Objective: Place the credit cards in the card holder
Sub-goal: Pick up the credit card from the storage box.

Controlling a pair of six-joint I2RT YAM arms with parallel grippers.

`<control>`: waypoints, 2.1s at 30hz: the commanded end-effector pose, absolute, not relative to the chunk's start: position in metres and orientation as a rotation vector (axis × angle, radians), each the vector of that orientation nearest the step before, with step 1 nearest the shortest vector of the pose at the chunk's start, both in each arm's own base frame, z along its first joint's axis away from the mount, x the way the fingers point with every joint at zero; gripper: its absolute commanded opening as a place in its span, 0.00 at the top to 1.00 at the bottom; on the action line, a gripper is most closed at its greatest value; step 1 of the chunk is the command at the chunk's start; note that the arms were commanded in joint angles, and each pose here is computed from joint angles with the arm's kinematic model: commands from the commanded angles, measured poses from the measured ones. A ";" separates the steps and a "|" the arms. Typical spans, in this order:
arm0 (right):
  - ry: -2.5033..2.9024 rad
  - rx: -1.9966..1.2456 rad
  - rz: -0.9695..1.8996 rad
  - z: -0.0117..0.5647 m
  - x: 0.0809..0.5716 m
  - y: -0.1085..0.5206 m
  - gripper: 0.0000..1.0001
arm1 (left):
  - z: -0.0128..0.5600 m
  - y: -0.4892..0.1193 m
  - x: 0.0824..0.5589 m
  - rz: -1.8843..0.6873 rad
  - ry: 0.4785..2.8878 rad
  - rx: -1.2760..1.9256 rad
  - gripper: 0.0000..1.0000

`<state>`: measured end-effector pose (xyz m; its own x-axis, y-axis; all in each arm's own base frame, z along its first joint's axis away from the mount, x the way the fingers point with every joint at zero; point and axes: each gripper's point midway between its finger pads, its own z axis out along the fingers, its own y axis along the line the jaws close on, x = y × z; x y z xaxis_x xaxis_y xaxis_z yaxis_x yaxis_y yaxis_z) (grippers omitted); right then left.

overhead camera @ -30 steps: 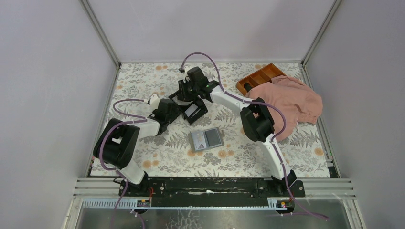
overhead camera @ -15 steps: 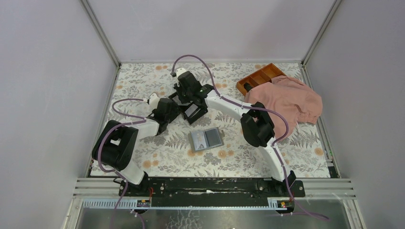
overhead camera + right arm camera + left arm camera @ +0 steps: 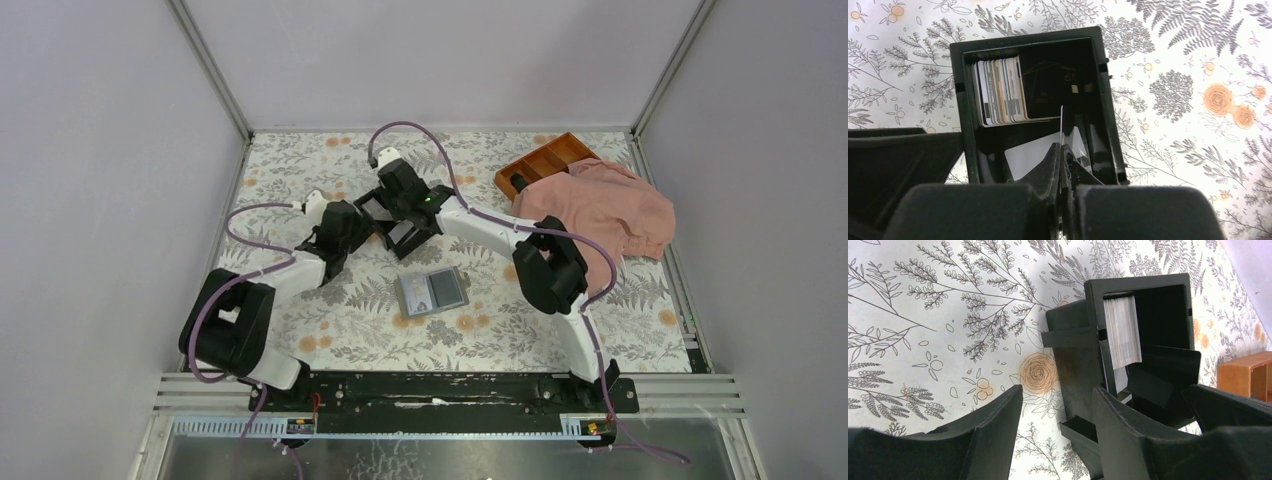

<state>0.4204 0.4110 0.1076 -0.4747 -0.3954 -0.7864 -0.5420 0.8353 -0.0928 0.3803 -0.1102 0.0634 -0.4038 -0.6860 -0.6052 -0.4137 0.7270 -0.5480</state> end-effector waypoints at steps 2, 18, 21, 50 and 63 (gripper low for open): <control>1.967 -0.591 0.233 0.182 0.425 0.405 1.00 | 0.084 -0.103 0.378 -0.387 2.010 -0.808 0.39; 1.917 -0.545 0.504 0.229 0.336 0.357 1.00 | 0.130 -0.139 0.341 -0.676 2.054 -0.666 0.37; 1.893 -0.561 0.510 0.229 0.306 0.344 1.00 | 0.139 -0.154 0.324 -0.786 2.112 -0.641 0.37; 1.532 -0.849 0.166 0.243 0.170 0.354 1.00 | 0.221 -0.216 0.207 -1.507 2.331 -0.607 0.36; 1.444 -0.917 0.105 0.246 0.159 0.374 1.00 | 0.213 -0.223 0.191 -1.615 2.353 -0.612 0.36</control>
